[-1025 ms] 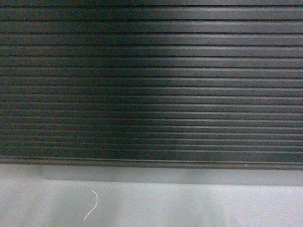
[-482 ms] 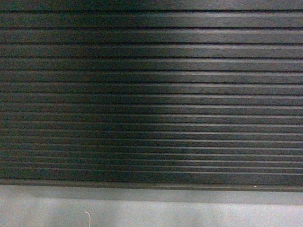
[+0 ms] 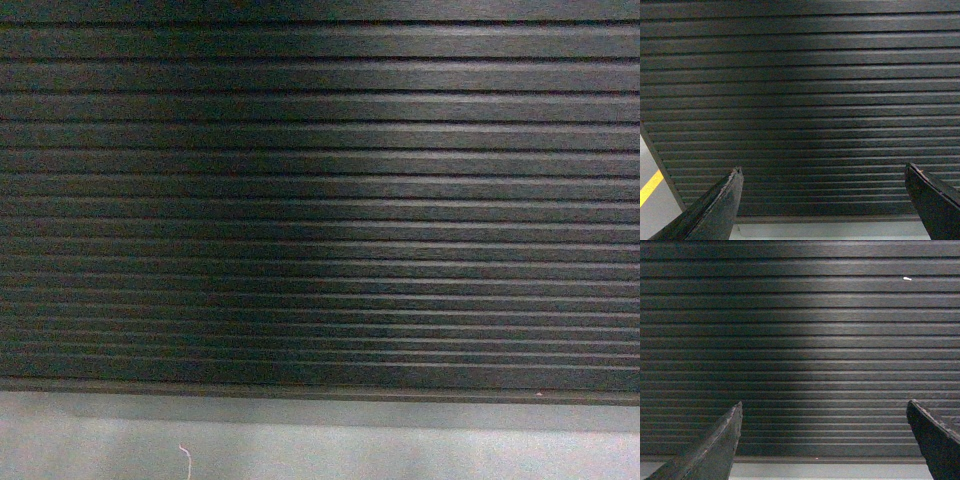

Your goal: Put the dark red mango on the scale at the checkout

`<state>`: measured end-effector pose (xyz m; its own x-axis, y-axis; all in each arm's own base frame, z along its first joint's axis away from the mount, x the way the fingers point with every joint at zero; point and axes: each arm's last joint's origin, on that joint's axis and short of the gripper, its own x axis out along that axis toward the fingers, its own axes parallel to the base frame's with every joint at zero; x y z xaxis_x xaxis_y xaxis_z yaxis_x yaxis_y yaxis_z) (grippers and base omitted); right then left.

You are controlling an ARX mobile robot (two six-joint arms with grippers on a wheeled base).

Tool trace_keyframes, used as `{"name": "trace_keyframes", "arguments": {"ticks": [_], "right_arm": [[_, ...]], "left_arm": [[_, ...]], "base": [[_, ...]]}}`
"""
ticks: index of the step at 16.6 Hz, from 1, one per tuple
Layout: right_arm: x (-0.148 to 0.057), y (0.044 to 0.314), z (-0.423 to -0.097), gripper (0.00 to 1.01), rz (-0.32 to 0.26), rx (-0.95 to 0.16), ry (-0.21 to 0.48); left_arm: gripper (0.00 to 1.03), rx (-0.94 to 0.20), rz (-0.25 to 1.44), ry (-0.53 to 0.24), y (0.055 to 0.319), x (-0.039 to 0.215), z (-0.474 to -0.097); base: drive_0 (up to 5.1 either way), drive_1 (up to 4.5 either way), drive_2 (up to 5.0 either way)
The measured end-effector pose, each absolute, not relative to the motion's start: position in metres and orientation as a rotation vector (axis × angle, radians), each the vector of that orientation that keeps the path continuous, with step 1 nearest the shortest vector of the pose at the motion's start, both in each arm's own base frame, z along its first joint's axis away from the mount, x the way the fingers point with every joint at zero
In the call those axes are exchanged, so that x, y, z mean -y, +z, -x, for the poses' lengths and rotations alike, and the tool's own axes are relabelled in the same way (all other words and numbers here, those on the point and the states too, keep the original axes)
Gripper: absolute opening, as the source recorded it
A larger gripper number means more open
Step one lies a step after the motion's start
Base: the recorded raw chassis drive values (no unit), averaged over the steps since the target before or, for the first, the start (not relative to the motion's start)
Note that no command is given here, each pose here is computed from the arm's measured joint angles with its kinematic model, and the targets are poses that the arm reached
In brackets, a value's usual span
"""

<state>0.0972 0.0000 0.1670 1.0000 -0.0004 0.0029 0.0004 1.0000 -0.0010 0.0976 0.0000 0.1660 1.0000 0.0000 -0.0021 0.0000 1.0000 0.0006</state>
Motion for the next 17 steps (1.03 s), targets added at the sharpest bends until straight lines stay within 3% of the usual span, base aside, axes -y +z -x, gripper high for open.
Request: {"name": "trace_keyframes", "arguments": {"ticks": [17], "right_arm": [[0.0000, 0.1670, -0.0972, 0.98, 0.001, 0.003, 0.000]], "left_arm": [[0.98, -0.002, -0.001, 0.000, 0.1660, 0.0000, -0.0976]], "base": [[0.0, 0.00, 0.0]]}}
